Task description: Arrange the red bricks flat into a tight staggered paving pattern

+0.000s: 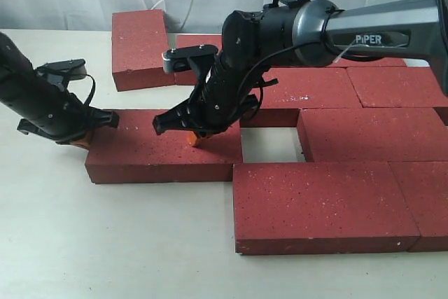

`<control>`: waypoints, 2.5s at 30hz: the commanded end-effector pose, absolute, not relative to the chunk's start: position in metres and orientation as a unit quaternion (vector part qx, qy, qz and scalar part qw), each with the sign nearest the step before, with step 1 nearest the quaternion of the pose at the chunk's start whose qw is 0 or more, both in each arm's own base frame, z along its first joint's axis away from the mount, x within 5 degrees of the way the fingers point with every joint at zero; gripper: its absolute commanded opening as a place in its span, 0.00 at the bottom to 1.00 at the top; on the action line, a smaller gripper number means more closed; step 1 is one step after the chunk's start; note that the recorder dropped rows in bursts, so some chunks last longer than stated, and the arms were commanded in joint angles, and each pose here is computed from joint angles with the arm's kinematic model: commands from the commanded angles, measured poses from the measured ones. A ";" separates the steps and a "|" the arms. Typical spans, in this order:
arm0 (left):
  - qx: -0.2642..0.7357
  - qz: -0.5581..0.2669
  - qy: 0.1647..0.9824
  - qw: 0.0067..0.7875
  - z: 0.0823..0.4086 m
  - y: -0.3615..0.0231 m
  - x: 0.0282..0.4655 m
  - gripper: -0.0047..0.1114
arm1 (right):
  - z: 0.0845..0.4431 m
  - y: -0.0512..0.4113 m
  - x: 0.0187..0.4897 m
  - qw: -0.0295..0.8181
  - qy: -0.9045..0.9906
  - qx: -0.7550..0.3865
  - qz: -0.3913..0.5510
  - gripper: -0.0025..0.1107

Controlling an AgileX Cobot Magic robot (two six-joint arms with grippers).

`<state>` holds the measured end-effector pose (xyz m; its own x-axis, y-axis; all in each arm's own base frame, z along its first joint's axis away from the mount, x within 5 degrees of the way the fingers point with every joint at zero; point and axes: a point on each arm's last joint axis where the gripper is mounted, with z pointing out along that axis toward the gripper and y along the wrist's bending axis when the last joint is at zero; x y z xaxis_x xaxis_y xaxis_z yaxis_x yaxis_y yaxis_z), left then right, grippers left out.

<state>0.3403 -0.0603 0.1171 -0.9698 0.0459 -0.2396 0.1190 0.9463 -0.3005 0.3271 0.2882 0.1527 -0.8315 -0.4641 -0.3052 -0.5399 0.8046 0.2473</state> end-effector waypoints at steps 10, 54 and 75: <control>0.047 -0.207 0.975 0.065 0.098 -0.102 0.333 0.04 | 0.173 0.286 0.322 0.136 0.937 -0.280 0.160 0.01; 0.079 -0.199 0.967 0.137 0.100 -0.148 0.331 0.04 | 0.271 0.136 0.343 0.142 0.973 -0.173 0.062 0.01; 0.058 -0.225 0.960 0.156 0.119 -0.159 0.329 0.04 | 0.159 0.154 0.329 0.060 0.976 -0.179 0.108 0.01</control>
<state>0.3331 -0.1502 0.1172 -0.9461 0.0388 -0.3215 0.1745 0.8975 -0.4050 0.3286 0.1543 0.1649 -0.9327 -0.3183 -0.1695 -0.3488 0.9156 0.2000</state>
